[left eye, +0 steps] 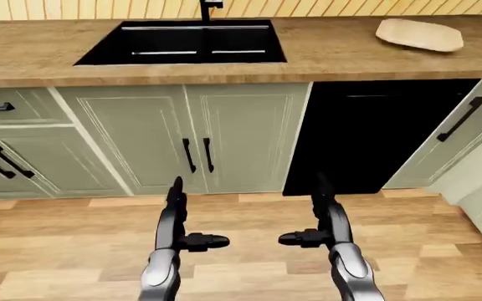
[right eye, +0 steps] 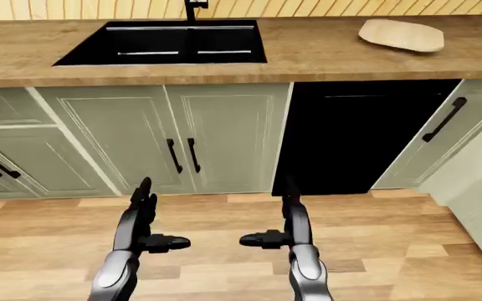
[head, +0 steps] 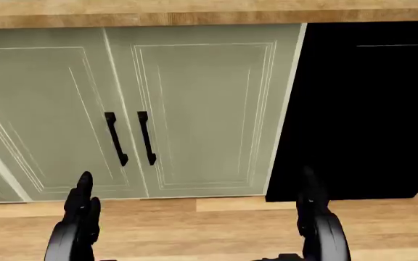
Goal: Place the bread and cheese on the cutting board.
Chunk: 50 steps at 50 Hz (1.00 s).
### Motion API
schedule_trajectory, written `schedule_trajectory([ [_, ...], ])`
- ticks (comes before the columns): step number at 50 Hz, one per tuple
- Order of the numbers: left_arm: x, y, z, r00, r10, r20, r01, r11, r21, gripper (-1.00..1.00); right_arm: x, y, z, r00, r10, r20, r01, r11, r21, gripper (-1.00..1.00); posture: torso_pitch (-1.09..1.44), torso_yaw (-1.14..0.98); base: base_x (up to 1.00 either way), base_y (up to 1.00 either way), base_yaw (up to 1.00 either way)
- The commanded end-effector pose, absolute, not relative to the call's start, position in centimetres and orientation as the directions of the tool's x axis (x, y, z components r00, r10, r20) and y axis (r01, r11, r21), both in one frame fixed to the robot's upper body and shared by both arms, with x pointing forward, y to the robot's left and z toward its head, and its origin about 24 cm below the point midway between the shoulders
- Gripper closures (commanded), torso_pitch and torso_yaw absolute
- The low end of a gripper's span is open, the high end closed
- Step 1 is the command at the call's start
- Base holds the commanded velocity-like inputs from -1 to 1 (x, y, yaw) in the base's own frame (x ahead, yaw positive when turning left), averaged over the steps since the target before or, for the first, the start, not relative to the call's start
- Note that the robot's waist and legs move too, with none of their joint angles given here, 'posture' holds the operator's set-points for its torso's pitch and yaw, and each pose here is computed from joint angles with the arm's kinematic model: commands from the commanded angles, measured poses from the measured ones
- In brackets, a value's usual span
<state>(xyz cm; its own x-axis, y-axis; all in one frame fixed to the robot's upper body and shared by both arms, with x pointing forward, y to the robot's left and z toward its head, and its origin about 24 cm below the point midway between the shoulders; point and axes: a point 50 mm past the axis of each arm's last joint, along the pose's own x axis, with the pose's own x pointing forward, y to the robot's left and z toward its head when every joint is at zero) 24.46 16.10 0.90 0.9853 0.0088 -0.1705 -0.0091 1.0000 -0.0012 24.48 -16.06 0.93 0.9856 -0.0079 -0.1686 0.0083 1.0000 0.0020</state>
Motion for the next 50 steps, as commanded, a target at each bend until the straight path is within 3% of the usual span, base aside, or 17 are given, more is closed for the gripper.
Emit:
schedule_trajectory([
  [1,25.2,16.0,4.3,1.0,0.003,-0.002,-0.003,1.0,-0.005,-1.0,25.3,-15.9,4.3,1.0,0.003,0.009,-0.003,1.0,-0.011,-1.0,0.0,0.0,0.0,0.0,0.0],
  [19,25.3,16.0,4.3,1.0,0.003,-0.003,-0.003,1.0,-0.007,-1.0,25.5,-15.7,4.0,1.0,0.018,0.002,-0.018,1.0,-0.017,-1.0,0.0,0.0,0.0,0.0,0.0],
  [24,24.1,15.1,6.6,0.994,-0.034,0.107,0.027,0.998,0.062,-1.0,25.5,-15.7,4.9,1.0,0.013,0.019,-0.013,1.0,0.001,-1.0,0.0,0.0,0.0,0.0,0.0],
  [28,24.8,15.6,8.2,0.995,-0.015,0.094,0.011,0.999,0.037,-1.0,25.9,-14.9,8.5,0.998,0.019,0.066,-0.018,1.0,-0.012,-1.0,0.0,0.0,0.0,0.0,0.0],
  [35,25.7,16.1,18.0,0.974,0.009,0.226,-0.017,0.999,0.035,-1.0,26.9,-14.0,18.7,0.97,0.05,0.238,-0.04,0.998,-0.046,-1.0,0.0,0.0,0.0,0.0,0.0],
  [42,27.4,16.1,27.0,0.948,0.035,0.317,-0.053,0.997,0.051,-1.0,28.7,-13.9,27.5,0.942,0.075,0.327,-0.043,0.994,-0.104,-1.0,0.0,0.0,0.0,0.0,0.0],
  [43,27.9,16.6,27.5,0.948,0.083,0.306,-0.119,0.988,0.099,-1.0,28.9,-14.1,28.2,0.943,0.056,0.329,-0.017,0.993,-0.119,-1.0,0.0,0.0,0.0,0.0,0.0],
  [45,28.0,17.4,30.4,0.932,0.118,0.343,-0.142,0.989,0.047,-1.0,29.2,-14.0,30.3,0.933,0.076,0.351,-0.032,0.991,-0.132,-1.0,0.0,0.0,0.0,0.0,0.0],
  [50,26.9,16.7,33.9,0.925,0.037,0.379,-0.075,0.994,0.085,-1.0,29.6,-14.4,34.2,0.907,0.055,0.419,-0.025,0.997,-0.076,-1.0,0.0,0.0,0.0,0.0,0.0],
])
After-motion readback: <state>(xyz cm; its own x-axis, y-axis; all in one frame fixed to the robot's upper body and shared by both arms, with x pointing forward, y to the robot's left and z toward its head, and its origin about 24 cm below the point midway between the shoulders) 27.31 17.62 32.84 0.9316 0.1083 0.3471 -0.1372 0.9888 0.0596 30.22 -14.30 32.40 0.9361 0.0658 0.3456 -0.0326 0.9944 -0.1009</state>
